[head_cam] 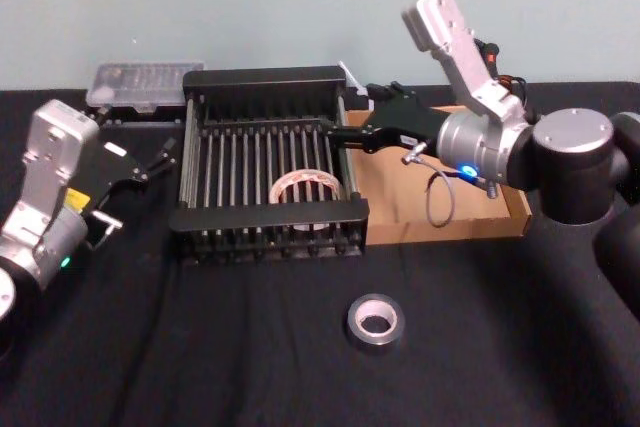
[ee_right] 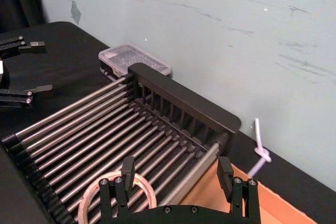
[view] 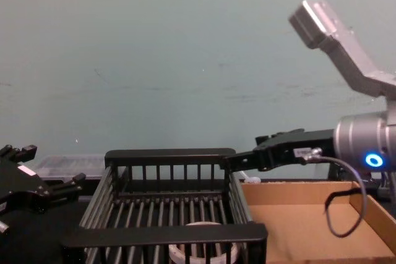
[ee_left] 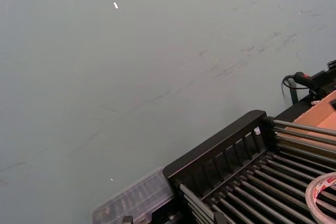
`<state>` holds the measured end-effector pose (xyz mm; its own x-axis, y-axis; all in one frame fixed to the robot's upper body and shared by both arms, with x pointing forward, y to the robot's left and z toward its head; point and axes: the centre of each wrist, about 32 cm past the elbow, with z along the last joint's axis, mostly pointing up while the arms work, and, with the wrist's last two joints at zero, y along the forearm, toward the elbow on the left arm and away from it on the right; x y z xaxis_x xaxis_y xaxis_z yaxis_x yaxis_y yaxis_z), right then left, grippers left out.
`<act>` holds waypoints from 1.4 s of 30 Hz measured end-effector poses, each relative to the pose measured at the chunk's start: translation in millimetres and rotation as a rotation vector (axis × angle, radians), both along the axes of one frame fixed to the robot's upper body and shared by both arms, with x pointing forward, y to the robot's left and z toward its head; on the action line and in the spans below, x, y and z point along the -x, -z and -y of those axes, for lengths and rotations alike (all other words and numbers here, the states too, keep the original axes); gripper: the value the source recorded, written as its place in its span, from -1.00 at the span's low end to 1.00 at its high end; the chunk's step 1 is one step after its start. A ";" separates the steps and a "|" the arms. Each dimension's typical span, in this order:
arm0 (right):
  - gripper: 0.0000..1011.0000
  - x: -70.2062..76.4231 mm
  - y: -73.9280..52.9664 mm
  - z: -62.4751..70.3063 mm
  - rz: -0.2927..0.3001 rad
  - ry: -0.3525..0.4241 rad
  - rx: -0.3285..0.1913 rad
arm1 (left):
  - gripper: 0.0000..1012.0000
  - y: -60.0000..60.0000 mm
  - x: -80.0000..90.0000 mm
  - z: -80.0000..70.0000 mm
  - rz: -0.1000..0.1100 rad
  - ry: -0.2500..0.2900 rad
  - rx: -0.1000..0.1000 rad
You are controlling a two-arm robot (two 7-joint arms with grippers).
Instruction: Pick up the white tape and place it into the black box , Pick up the silver tape and place it into the brown box.
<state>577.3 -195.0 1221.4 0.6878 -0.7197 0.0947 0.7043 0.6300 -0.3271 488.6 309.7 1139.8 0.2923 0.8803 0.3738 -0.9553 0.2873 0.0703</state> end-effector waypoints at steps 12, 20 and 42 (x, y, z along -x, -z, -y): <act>0.98 32.6 -11.3 36.1 -0.017 0.015 0.012 | 0.98 0.0 0.0 0.0 0.000 0.000 0.000; 0.98 61.8 -14.5 60.1 -0.060 -0.005 0.025 | 0.98 0.0 0.0 0.0 0.000 0.000 0.000; 0.98 115.6 5.2 68.4 -0.240 -0.153 0.105 | 0.98 0.0 0.0 0.0 0.000 0.000 0.000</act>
<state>461.7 -263.4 1216.2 0.7993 -0.6007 -0.0148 0.4985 0.6766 -0.5419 488.6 309.7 1139.8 0.2923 0.8803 0.3737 -0.9552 0.2873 0.0703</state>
